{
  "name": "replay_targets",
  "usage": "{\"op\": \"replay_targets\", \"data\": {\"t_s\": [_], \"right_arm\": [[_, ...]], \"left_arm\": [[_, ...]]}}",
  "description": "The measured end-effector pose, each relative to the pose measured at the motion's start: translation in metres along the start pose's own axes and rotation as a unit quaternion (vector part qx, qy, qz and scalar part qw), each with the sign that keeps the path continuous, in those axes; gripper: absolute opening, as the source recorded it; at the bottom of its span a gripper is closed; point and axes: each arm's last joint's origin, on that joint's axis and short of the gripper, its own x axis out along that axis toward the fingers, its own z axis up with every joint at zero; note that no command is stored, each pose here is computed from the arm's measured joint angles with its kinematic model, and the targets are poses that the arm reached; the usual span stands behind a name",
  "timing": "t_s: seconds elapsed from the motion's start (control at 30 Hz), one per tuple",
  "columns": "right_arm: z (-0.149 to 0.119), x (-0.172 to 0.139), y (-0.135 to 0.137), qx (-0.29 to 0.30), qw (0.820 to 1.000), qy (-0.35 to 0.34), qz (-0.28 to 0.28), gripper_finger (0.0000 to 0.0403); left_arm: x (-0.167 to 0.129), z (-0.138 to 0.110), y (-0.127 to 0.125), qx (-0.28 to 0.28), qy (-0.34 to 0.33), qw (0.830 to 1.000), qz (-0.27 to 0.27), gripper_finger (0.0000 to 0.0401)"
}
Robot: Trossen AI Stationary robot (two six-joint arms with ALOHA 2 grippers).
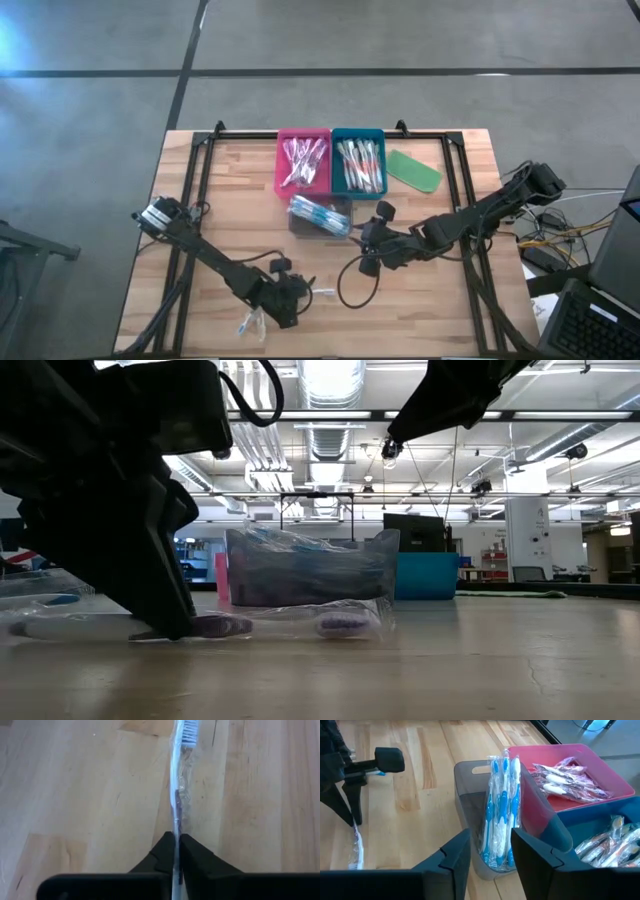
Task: Pick & Place Toothbrushes
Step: Put the purple toothbrush into the pink bin
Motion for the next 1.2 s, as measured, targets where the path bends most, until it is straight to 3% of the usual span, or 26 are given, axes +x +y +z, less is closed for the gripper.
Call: {"op": "replay_targets", "data": {"t_s": [0.47,0.6,0.93,1.03,1.2], "right_arm": [[0.0,0.0,0.0,-0.001,1.0,0.0,0.0,0.0076],[0.0,0.0,0.0,-0.001,1.0,0.0,0.0,0.006],[0.0,0.0,0.0,-0.001,1.0,0.0,0.0,0.0035],[0.0,0.0,0.0,-0.001,1.0,0.0,0.0,0.0032],[0.0,0.0,0.0,-0.001,1.0,0.0,0.0,0.0037]], "left_arm": [[0.0,0.0,0.0,0.009,0.0,1.0,-0.001,0.0022],[-0.003,0.001,-0.001,0.013,0.014,1.0,-0.022,0.0016],[-0.051,0.015,-0.001,0.04,-0.007,0.996,-0.077,0.0017],[-0.076,0.022,0.008,0.043,-0.034,0.997,-0.049,0.0016],[-0.116,0.032,0.032,0.031,-0.1,0.994,0.039,0.0017]]}}
